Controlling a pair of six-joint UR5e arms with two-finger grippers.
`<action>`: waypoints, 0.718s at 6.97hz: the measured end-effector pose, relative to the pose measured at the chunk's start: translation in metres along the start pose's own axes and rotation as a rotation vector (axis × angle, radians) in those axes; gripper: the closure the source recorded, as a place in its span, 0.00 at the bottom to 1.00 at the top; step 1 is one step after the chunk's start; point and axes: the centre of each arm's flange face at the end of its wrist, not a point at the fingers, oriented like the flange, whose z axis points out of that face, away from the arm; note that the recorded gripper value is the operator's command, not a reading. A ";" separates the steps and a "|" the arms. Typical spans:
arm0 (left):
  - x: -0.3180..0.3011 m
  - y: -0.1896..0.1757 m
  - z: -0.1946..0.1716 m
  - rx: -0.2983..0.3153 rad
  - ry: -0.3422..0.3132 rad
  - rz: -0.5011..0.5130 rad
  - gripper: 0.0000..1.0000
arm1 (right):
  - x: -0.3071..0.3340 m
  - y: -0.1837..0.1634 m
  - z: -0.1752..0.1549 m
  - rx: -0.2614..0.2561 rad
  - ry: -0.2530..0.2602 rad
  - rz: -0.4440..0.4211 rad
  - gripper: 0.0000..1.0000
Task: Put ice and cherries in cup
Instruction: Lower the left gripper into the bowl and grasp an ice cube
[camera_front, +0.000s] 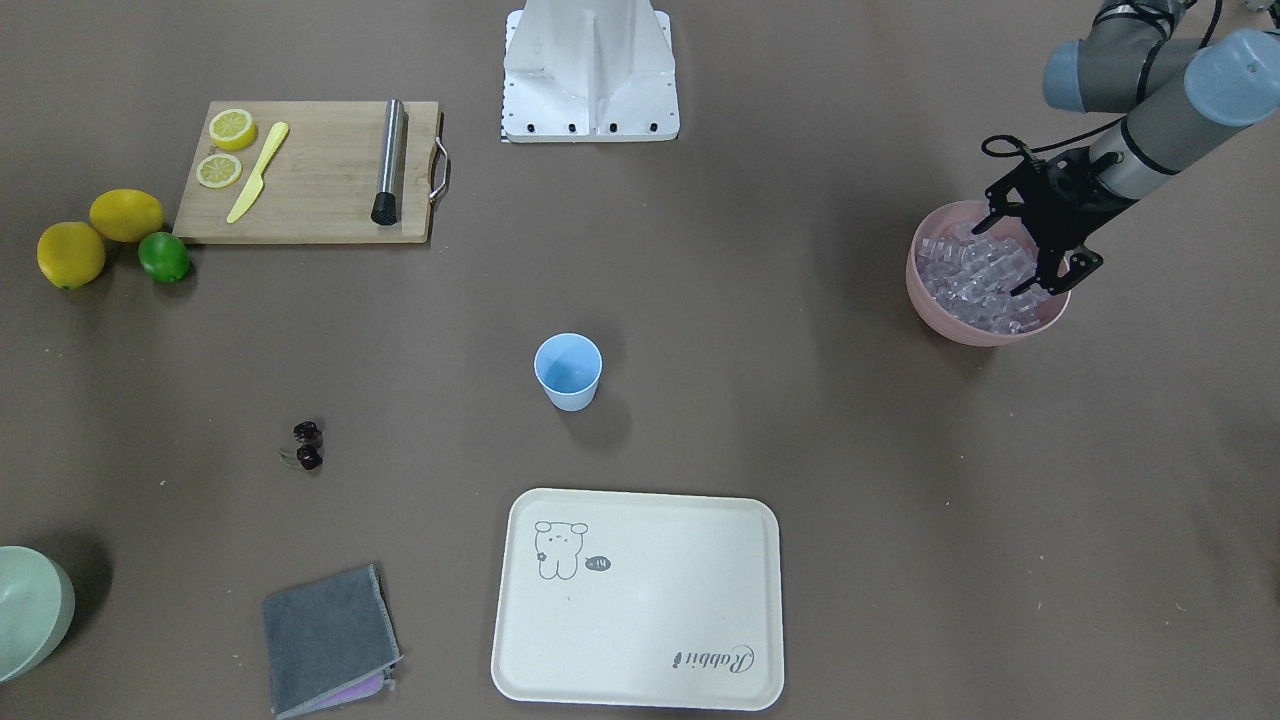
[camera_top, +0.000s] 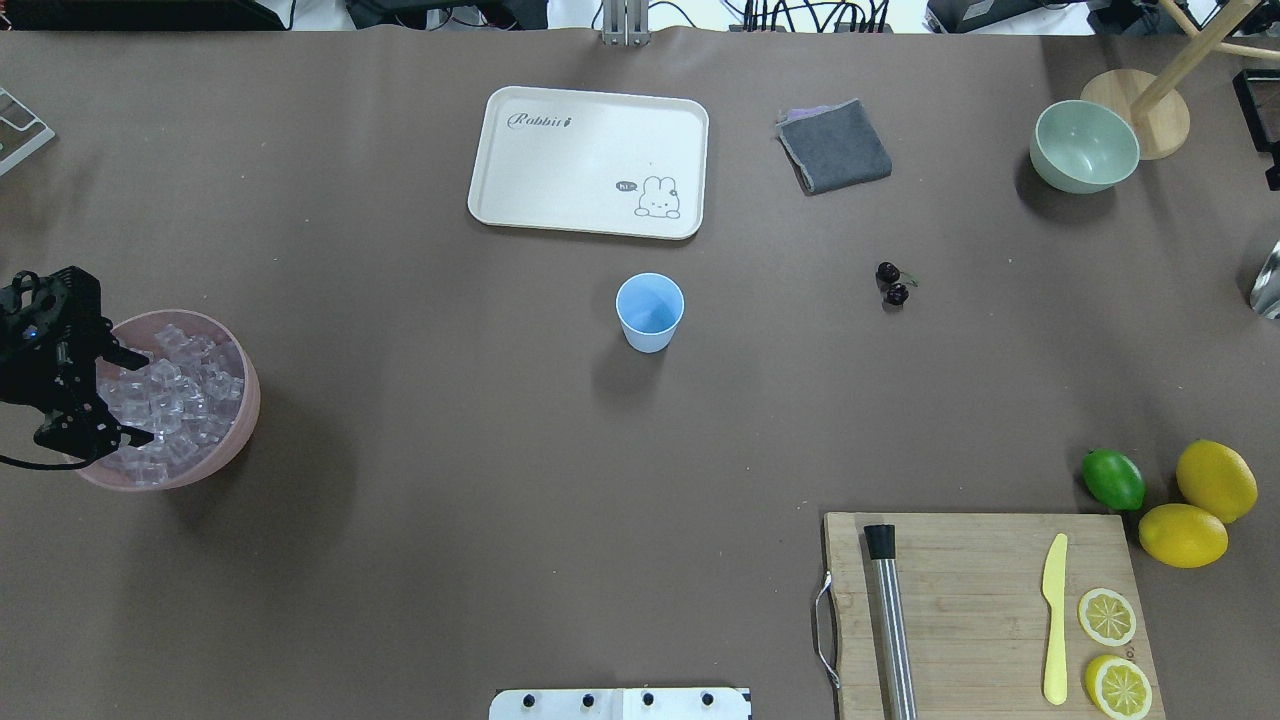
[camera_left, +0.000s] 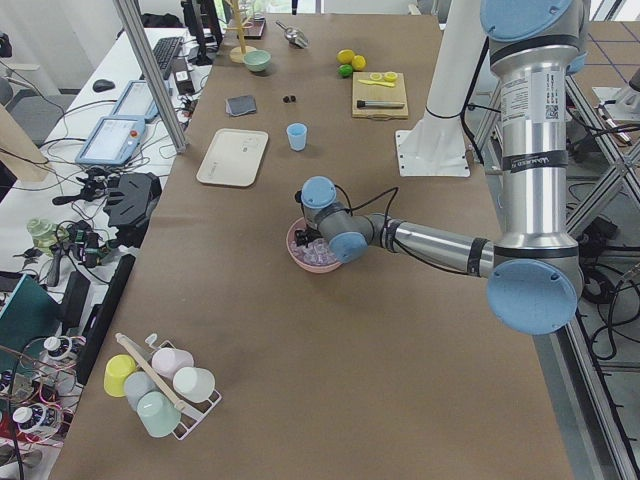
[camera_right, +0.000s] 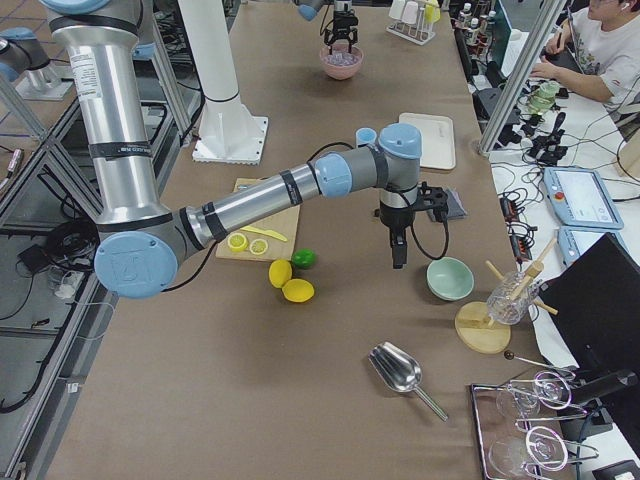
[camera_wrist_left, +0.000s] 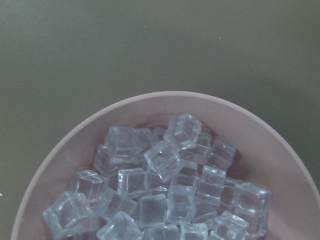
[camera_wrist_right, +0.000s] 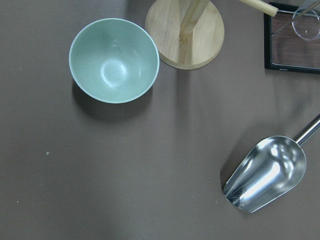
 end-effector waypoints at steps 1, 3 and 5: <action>0.000 0.003 0.001 -0.005 0.001 0.006 0.20 | 0.003 0.002 -0.001 0.001 0.003 0.004 0.00; -0.001 0.008 0.004 -0.016 -0.004 0.017 0.27 | 0.006 0.004 -0.001 0.000 0.005 0.009 0.00; 0.000 0.010 0.010 -0.033 -0.024 0.024 1.00 | 0.008 0.005 -0.001 0.002 0.010 0.012 0.00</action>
